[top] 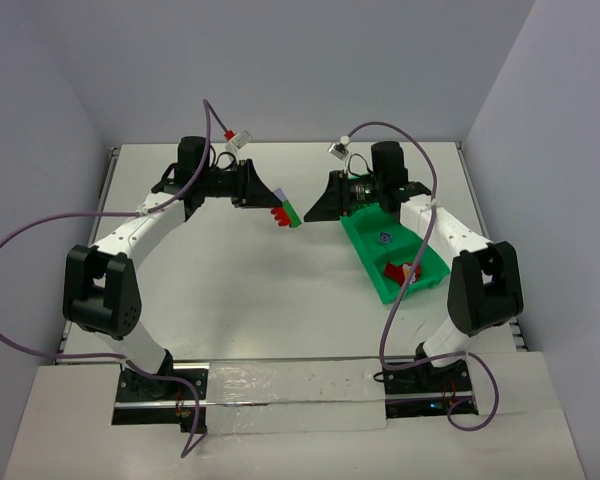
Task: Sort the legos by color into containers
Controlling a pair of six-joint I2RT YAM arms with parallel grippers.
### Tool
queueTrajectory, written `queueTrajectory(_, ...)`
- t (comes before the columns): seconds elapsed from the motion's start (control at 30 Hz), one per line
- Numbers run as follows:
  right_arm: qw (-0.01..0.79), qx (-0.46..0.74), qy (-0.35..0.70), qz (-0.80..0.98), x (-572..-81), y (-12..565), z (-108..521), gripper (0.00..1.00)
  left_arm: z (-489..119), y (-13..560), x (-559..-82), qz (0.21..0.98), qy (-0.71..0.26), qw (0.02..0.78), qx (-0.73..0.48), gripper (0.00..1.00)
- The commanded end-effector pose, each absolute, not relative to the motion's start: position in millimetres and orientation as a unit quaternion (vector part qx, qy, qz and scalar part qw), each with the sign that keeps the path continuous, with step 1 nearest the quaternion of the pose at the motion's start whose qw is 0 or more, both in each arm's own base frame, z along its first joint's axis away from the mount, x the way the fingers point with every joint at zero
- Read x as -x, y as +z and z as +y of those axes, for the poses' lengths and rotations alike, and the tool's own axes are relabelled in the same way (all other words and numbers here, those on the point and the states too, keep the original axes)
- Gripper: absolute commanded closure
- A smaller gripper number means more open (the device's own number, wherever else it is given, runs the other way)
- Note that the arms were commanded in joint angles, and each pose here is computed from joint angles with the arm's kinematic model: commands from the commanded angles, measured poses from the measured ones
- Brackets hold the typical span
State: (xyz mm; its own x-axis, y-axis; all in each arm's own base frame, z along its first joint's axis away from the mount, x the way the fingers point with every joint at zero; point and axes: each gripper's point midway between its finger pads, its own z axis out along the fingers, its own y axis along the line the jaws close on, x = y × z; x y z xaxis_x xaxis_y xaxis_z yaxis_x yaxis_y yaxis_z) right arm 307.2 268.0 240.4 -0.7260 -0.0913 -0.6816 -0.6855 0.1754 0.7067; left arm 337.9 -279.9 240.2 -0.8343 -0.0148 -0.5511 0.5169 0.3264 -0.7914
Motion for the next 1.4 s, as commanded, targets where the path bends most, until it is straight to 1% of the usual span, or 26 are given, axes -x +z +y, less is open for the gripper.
queueTrajectory(0.0,0.25,0.302,0.603,0.695,-303.0,259.4,278.1,0.38,-279.7,287.1,-334.2,0.733,-0.562,0.312,-0.222,1.0)
queueTrajectory(0.13,0.242,0.301,0.6,0.701,-304.3,253.8,281.3,0.38,-279.9,297.9,-332.9,0.724,-0.563,0.327,-0.228,1.0)
queueTrajectory(0.27,0.251,0.293,0.598,0.703,-308.9,254.1,283.1,0.38,-281.4,306.6,-328.8,0.716,-0.57,0.329,-0.233,1.0)
queueTrajectory(0.7,0.237,0.302,0.616,0.688,-301.3,256.8,289.8,0.37,-293.0,311.5,-307.3,0.706,-0.582,0.316,-0.252,1.0)
queueTrajectory(0.77,0.231,0.303,0.622,0.684,-299.4,257.5,290.9,0.4,-294.3,314.0,-305.8,0.703,-0.583,0.317,-0.254,1.0)
queueTrajectory(0.93,0.229,0.303,0.63,0.678,-296.7,259.0,290.9,0.62,-295.6,314.6,-304.9,0.703,-0.584,0.317,-0.254,1.0)
queueTrajectory(1.0,0.229,0.301,0.632,0.677,-296.7,259.9,291.1,0.77,-295.4,314.3,-304.7,0.703,-0.584,0.317,-0.254,1.0)
queueTrajectory(1.07,0.23,0.297,0.631,0.679,-296.8,258.5,290.8,0.86,-295.1,314.0,-304.4,0.704,-0.583,0.317,-0.254,1.0)
queueTrajectory(1.1,0.232,0.295,0.628,0.681,-297.5,257.9,290.1,0.92,-294.9,313.9,-304.6,0.705,-0.582,0.317,-0.253,1.0)
queueTrajectory(1.13,0.235,0.294,0.626,0.683,-298.3,257.0,289.2,0.96,-294.4,313.7,-304.5,0.706,-0.58,0.318,-0.254,1.0)
queueTrajectory(1.2,0.247,0.29,0.615,0.69,-302.8,253.6,285.9,0.99,-293.6,313.9,-303.7,0.708,-0.577,0.318,-0.254,1.0)
queueTrajectory(1.37,0.283,0.235,0.552,0.748,-329.5,229.4,263.1,1.0,-289.1,305.3,-299.6,0.722,-0.563,0.314,-0.253,1.0)
